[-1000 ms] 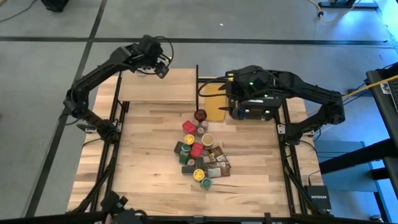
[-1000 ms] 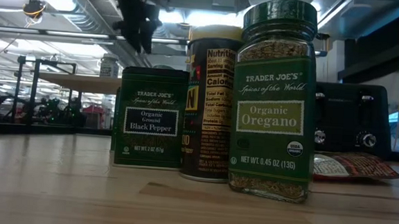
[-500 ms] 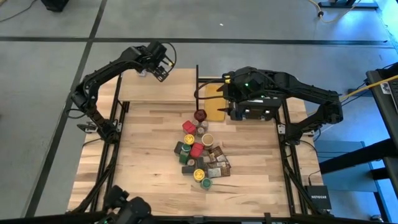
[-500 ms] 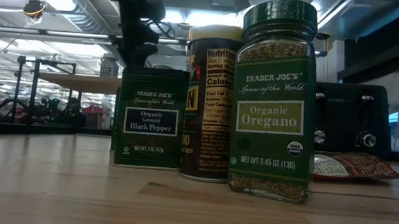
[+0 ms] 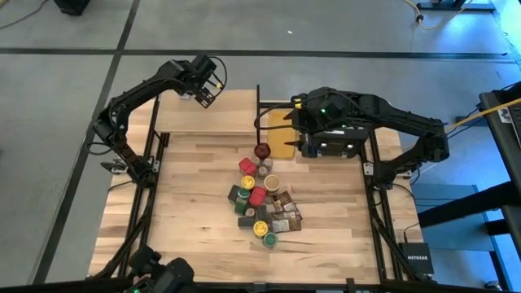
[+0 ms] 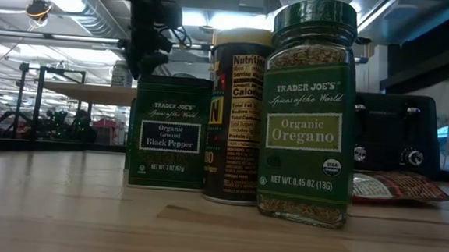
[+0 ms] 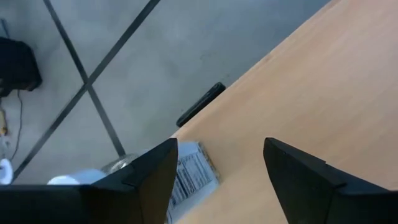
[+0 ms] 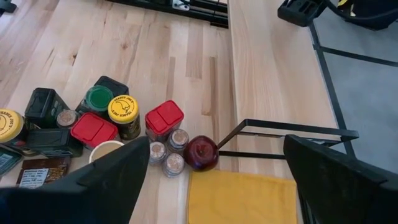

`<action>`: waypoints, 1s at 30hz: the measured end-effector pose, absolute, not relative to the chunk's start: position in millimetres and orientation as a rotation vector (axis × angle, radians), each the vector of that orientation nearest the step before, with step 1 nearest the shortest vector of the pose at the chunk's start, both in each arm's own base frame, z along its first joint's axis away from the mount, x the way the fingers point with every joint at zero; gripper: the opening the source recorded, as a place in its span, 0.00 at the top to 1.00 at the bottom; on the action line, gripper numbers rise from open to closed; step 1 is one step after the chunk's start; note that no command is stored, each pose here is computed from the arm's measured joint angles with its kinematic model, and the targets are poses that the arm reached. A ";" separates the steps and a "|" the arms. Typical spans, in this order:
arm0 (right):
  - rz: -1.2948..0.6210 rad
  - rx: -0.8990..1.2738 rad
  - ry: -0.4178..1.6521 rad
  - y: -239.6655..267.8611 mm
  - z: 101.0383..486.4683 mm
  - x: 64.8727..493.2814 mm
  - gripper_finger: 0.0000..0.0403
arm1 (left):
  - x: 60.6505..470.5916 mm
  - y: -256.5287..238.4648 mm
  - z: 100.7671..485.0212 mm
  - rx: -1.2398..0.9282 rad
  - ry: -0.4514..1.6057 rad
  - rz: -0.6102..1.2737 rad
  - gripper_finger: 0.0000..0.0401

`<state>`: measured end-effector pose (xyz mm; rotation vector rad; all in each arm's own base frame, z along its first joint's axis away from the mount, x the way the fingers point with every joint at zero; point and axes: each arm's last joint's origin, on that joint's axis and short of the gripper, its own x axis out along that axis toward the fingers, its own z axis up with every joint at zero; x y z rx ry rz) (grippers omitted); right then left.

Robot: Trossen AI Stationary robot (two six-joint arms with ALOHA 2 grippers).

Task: Shelf spices
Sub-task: Put the white seasoning bottle on the shelf

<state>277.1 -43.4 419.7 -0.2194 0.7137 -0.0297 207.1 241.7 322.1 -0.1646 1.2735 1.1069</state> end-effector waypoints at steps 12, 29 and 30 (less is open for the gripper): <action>-0.030 -0.219 0.714 -43.5 419.7 277.1 0.07 | 204.9 241.3 322.3 -0.158 1.287 1.174 0.42; -0.030 -0.219 0.713 -43.5 419.6 277.2 0.07 | 209.5 246.4 325.0 -0.139 1.208 1.192 0.42; -0.030 -0.219 0.713 -43.5 419.6 277.2 0.07 | 209.4 248.7 325.8 -0.132 1.192 1.198 0.42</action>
